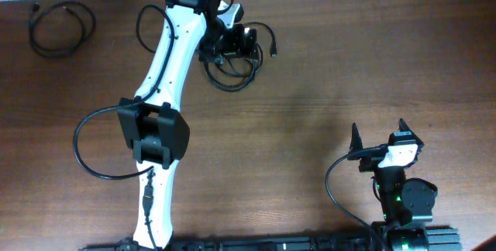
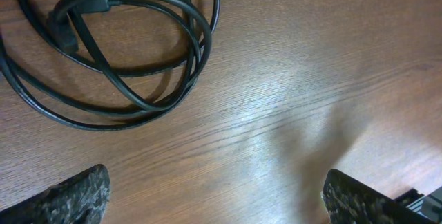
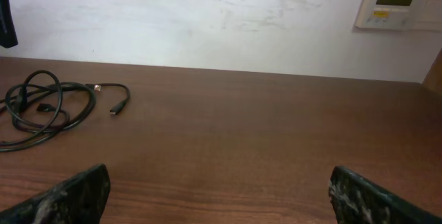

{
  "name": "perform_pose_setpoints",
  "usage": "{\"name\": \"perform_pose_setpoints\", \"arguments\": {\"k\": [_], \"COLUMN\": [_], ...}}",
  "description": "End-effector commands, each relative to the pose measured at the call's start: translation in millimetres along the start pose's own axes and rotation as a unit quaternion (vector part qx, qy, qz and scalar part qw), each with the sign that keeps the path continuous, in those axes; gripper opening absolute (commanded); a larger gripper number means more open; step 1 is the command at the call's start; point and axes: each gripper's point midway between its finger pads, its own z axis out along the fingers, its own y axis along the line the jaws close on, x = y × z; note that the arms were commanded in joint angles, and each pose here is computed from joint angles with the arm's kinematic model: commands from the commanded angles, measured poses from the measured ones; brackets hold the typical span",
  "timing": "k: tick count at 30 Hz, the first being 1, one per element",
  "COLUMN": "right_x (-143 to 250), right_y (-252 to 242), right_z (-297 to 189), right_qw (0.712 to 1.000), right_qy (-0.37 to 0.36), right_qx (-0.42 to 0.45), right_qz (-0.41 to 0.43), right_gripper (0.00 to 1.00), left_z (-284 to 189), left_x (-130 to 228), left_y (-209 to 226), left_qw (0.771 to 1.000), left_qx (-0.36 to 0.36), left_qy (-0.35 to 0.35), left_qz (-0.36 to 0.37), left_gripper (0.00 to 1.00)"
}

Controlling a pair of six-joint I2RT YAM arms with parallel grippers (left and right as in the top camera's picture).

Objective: Untangle cables
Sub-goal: 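Move the left gripper back over the remaining black cable coil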

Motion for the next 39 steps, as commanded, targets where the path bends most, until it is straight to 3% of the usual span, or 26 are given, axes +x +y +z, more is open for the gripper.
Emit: {"name": "perform_pose_setpoints", "arguments": {"k": [1, 7, 11, 26, 29, 32, 39], "right_x": [2.7, 2.7, 2.7, 2.7, 2.7, 2.8, 2.8], "right_y": [0.4, 0.4, 0.4, 0.4, 0.4, 0.4, 0.4], "right_z": [0.1, 0.1, 0.1, 0.1, 0.1, 0.2, 0.2], "right_qw": [1.000, 1.000, 1.000, 1.000, 1.000, 1.000, 1.000], "right_qy": [0.003, 0.003, 0.003, 0.003, 0.003, 0.003, 0.003], "right_qx": [0.001, 0.001, 0.001, 0.001, 0.001, 0.001, 0.001], "right_qz": [0.001, 0.001, 0.001, 0.001, 0.001, 0.001, 0.001], "right_gripper": [0.98, 0.98, 0.98, 0.99, 0.98, 0.99, 0.98], "left_z": [4.3, 4.8, 9.5, 36.8, 40.4, 42.9, 48.2], "left_x": [-1.1, -3.1, 1.6, 4.8, 6.9, 22.1, 12.9], "left_y": [9.4, 16.1, 22.3, 31.8, 31.9, 11.0, 26.3], "left_qw": [1.000, 0.999, 0.997, 0.995, 0.995, 0.995, 0.995], "left_qx": [-0.019, -0.038, -0.050, -0.087, -0.084, -0.024, -0.068], "left_qy": [0.001, -0.003, 0.009, 0.030, 0.037, 0.075, 0.055], "left_qz": [-0.008, -0.008, -0.050, -0.044, -0.046, -0.058, -0.049], "left_gripper": [0.99, 0.99, 0.99, 0.99, 0.99, 0.99, 0.99]}}
